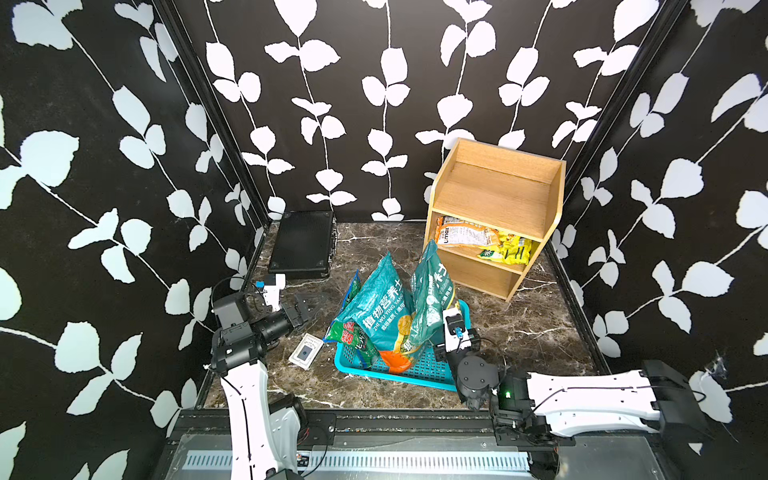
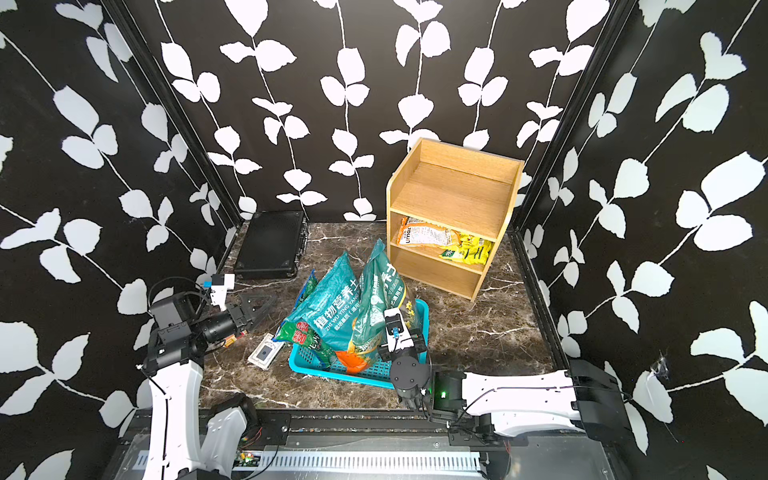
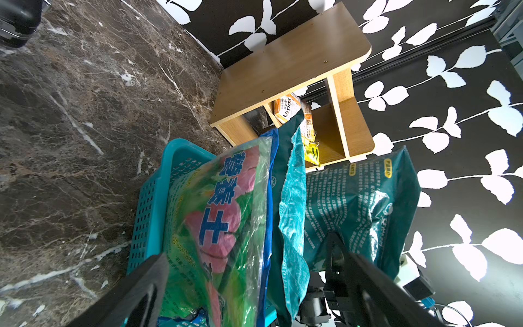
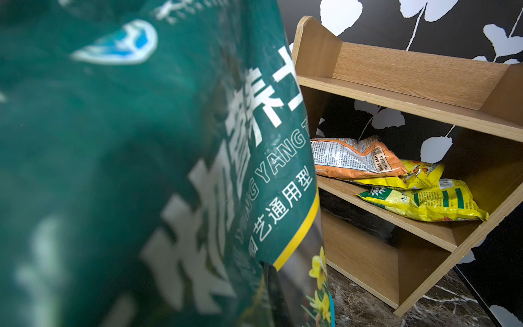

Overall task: Take down the fertilizer bag from the shelf
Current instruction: Place the fertilizer bag in the storage box, then pick up the fertilizer bag from the shelf, then place the fertilizer bag in the storage box.

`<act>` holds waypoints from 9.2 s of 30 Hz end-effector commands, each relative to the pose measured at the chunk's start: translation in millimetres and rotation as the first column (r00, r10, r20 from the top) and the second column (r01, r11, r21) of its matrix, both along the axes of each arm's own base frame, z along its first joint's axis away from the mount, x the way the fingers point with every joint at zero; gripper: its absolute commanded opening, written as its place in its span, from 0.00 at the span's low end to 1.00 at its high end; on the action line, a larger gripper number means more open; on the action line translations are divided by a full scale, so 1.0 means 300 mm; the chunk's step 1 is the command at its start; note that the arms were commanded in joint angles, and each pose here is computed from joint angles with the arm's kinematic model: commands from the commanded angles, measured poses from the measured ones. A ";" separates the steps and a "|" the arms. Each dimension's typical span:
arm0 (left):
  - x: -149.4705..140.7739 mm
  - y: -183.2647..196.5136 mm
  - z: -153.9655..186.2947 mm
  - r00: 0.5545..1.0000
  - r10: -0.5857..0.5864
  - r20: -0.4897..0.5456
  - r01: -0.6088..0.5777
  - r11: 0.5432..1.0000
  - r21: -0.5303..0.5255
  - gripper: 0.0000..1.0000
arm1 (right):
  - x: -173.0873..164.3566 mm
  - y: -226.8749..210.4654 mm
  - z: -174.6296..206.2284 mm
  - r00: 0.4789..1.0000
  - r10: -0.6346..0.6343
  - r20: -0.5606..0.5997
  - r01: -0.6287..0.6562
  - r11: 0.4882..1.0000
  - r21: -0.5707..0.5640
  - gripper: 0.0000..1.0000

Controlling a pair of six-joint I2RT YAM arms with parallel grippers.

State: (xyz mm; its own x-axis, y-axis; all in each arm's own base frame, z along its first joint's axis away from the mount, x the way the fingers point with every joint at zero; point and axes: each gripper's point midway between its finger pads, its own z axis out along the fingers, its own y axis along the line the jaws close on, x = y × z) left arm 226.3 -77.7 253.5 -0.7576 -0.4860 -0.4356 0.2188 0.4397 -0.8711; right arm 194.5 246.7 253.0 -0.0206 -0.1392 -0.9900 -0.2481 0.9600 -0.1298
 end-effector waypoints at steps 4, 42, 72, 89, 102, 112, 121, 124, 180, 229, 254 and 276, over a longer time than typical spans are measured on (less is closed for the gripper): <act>0.000 0.001 0.000 1.000 -0.003 0.014 0.003 1.000 0.000 0.99 | 0.008 -0.036 -0.038 0.997 -0.071 -0.016 0.072 0.995 0.069 0.00; 0.000 0.001 0.000 1.000 -0.007 0.013 0.007 1.000 -0.004 0.99 | 0.117 0.130 -0.424 0.980 -0.150 -0.132 0.152 0.988 0.006 0.51; -0.001 0.003 0.006 1.000 0.002 0.024 -0.003 1.000 0.010 0.99 | 0.038 0.320 -0.047 0.948 0.262 -0.182 -0.233 0.958 0.165 0.87; 0.001 0.003 0.000 1.000 0.001 0.017 -0.001 1.000 0.004 0.99 | 0.044 0.494 -0.116 0.831 0.486 -0.272 -0.406 0.863 0.302 0.86; 0.000 0.002 0.001 1.000 -0.001 0.018 0.001 1.000 0.003 0.99 | -0.030 0.214 0.207 0.859 0.491 -0.148 -0.410 0.830 0.378 0.89; 0.002 0.004 -0.002 1.000 0.003 0.014 -0.003 1.000 0.002 0.99 | 0.034 -0.141 0.223 0.961 0.239 -0.142 -0.149 0.873 0.464 0.89; 0.000 0.002 -0.001 1.000 -0.001 0.016 0.001 1.000 -0.001 0.99 | 0.323 -0.169 0.003 0.882 0.181 -0.435 0.144 0.775 0.615 0.79; 0.000 0.002 0.000 1.000 -0.002 0.017 0.002 1.000 0.000 0.99 | 0.406 -0.199 -0.034 0.871 0.143 -0.470 0.245 0.704 0.667 0.83; 0.000 -0.001 -0.001 1.000 -0.016 0.012 0.016 1.000 -0.012 0.99 | 0.816 -0.463 0.034 0.839 -0.368 -0.400 0.516 0.310 0.798 0.61; 0.002 0.000 -0.002 1.000 -0.014 0.010 0.014 1.000 -0.011 0.99 | 0.758 -0.272 0.359 0.961 -0.226 -0.161 0.276 0.709 0.649 0.00; 0.003 0.001 -0.003 1.000 -0.011 0.008 0.011 1.000 -0.011 0.99 | 0.375 -0.264 0.573 1.000 -0.018 -0.008 0.020 0.874 0.485 0.00; 0.004 0.001 -0.005 1.000 -0.013 0.006 0.013 1.000 -0.012 0.99 | 0.293 -0.075 0.360 0.925 0.320 -0.203 -0.219 0.889 0.402 0.00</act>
